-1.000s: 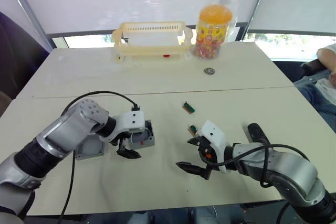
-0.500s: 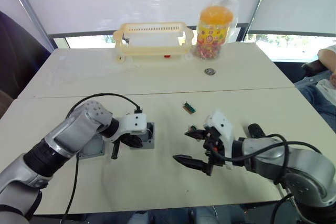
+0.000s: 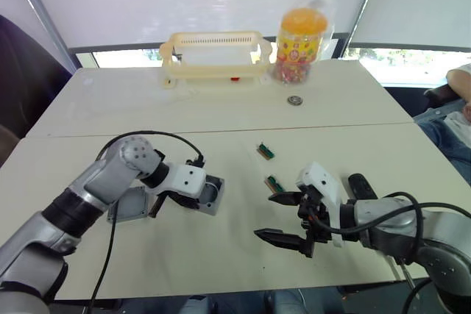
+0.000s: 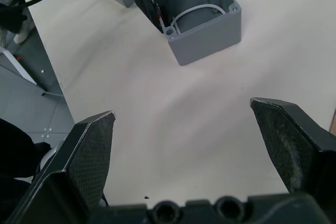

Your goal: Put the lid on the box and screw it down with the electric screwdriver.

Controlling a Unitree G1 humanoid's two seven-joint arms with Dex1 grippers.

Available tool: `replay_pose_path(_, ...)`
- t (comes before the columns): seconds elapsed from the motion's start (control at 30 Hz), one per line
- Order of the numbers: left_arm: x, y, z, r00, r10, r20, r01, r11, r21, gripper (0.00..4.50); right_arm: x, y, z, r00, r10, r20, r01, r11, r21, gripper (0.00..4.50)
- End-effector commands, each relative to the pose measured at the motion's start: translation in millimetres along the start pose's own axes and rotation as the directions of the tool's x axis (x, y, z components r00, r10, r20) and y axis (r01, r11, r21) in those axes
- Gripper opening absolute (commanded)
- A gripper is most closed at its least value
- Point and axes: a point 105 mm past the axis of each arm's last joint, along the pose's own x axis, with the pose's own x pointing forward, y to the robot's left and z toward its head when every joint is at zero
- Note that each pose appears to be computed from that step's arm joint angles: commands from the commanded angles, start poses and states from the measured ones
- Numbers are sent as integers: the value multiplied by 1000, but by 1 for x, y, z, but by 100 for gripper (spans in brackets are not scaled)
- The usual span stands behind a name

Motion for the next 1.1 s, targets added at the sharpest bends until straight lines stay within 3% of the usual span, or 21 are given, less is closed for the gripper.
replay_pose_path(0.03, -1, 9, 10, 999, -41, 8, 39, 992, 121, 5, -1, 8, 9, 999, 7, 35, -6, 999, -45, 450)
replay_pose_path(0.5, 11, 23, 8, 991, -131, -40, 137, 956, 259, 5, 0, 11, 5, 999, -28, 33, 29, 999, -28, 450)
replay_pose_path(0.63, 11, 19, 11, 988, -151, -31, 154, 957, 245, 136, -1, 10, 2, 999, -40, 30, 41, 999, -22, 450)
replay_pose_path(0.77, 2, 19, 21, 991, -135, 19, 129, 972, 195, 329, -1, 9, 1, 999, -37, 27, 37, 999, -25, 450)
replay_pose_path(0.97, -60, 28, 35, 997, 41, 63, -44, 998, 54, 329, -5, 6, 18, 996, 31, 81, -28, 999, -36, 450)
replay_pose_path(1.1, -110, 19, 24, 974, 220, 59, -206, 960, -189, 329, -8, 7, 40, 982, 135, 130, -128, 990, -64, 450)
